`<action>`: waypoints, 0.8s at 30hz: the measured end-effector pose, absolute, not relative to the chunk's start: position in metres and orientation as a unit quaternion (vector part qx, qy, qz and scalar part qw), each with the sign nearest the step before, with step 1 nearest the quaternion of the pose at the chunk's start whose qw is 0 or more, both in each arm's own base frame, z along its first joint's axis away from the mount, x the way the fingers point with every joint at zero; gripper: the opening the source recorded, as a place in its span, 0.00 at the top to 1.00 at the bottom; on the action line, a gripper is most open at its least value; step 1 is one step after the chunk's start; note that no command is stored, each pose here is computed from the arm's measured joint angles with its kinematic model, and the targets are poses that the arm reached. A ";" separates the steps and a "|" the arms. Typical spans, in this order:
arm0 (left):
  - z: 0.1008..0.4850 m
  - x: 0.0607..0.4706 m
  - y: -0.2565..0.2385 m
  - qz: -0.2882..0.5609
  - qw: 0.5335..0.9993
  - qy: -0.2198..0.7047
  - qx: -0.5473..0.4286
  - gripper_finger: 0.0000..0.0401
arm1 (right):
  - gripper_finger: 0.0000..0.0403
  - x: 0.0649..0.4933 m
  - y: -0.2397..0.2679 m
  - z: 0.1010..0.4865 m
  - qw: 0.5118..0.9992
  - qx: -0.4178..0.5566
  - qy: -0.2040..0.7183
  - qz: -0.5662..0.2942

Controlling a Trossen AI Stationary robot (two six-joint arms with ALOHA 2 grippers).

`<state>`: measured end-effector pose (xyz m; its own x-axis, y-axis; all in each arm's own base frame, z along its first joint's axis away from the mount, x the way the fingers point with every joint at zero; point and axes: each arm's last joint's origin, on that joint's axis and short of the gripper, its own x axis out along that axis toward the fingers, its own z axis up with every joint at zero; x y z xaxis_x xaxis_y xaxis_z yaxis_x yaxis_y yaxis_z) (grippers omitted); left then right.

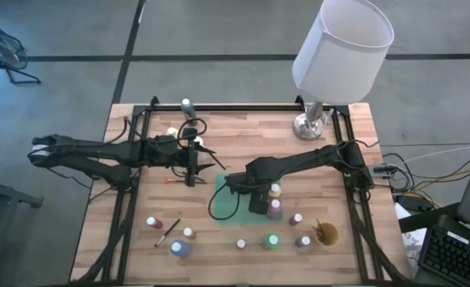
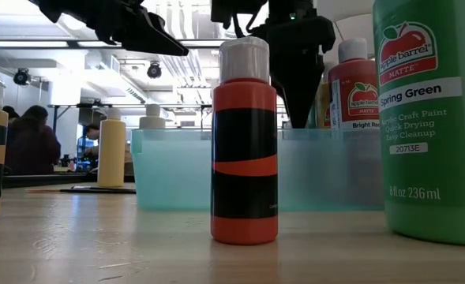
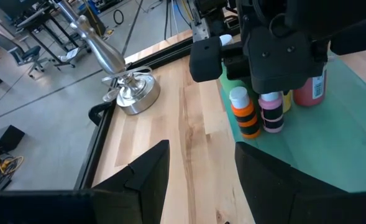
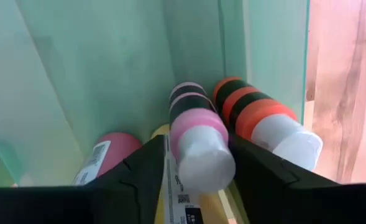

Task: Pick & Place Paint Supplies
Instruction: Put the pink paint bottle into the green bin, then put the dark pink paint bottle into the green bin

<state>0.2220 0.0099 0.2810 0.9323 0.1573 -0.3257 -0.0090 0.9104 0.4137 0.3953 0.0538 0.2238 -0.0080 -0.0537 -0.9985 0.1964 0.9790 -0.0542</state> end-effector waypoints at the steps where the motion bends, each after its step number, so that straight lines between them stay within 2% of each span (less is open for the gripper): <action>1: 0.281 0.222 0.010 0.043 0.961 0.179 0.207 0.53 | 0.55 0.396 0.054 0.225 0.704 0.051 0.702 -0.088; 9: 0.281 0.222 0.010 0.042 0.961 0.178 0.207 0.53 | 0.49 0.396 0.054 0.238 0.711 0.053 0.696 -0.088; 17: 0.281 0.222 0.010 0.042 0.961 0.178 0.207 0.53 | 0.55 0.387 0.053 0.275 0.712 0.063 0.690 -0.113; 24: 0.281 0.222 0.010 0.042 0.961 0.178 0.207 0.53 | 0.60 0.387 0.082 0.328 0.771 0.085 0.629 -0.054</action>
<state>0.2221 0.0099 0.2811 0.9334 0.1543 -0.3241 -0.0070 0.9106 0.4132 0.3874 0.0821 0.3280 0.2025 0.0246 -0.9790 0.1905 0.9796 0.0641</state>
